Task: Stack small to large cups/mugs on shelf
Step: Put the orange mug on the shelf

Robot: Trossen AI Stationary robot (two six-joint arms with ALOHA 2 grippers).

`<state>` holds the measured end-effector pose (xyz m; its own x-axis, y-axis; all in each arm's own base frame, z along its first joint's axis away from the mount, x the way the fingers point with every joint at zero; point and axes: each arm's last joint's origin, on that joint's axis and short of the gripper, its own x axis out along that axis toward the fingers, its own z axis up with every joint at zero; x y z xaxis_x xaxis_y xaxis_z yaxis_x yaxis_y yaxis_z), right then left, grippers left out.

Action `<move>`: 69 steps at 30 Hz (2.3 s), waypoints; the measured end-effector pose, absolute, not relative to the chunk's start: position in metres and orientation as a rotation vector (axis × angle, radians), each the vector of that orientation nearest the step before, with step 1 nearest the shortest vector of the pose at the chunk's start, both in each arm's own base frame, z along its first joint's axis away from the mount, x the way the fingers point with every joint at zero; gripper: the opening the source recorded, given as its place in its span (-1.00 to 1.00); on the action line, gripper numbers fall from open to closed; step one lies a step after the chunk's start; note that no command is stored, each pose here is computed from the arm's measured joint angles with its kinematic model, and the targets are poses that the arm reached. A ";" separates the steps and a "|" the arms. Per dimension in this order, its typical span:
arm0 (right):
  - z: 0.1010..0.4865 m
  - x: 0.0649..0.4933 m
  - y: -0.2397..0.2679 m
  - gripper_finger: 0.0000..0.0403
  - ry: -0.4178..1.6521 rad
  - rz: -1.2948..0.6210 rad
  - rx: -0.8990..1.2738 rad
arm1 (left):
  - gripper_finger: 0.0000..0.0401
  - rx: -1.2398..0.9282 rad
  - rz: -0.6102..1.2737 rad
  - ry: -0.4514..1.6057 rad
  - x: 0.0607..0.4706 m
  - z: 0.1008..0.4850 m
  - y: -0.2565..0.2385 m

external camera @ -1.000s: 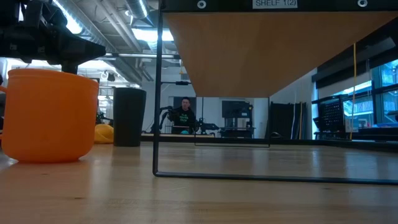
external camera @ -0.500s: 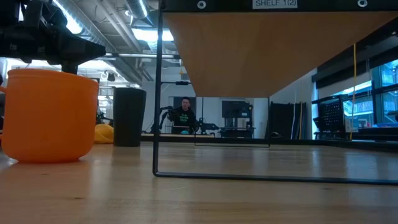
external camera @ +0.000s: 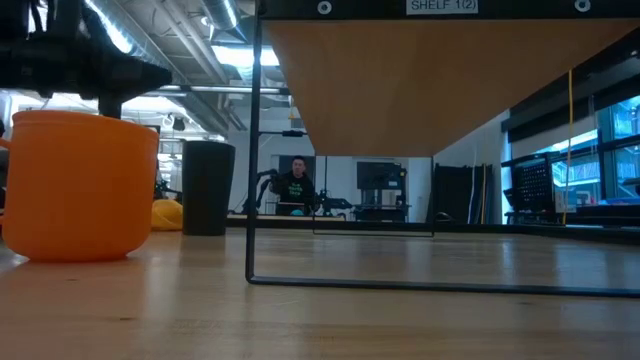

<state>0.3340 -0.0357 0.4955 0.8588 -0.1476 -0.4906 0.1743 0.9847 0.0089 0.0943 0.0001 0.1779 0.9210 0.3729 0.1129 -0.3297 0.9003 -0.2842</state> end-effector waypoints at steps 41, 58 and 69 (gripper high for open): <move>0.518 0.300 -0.079 -0.28 0.382 -0.660 0.078 | -0.77 -0.701 0.240 0.686 0.108 0.279 -0.017; 0.539 0.234 -0.097 -0.28 0.376 -0.764 0.144 | -0.58 -0.740 0.279 0.863 0.164 0.243 -0.079; 0.538 0.223 -0.093 -0.28 0.460 -0.745 0.057 | -0.58 -0.788 0.312 0.919 0.190 0.218 -0.100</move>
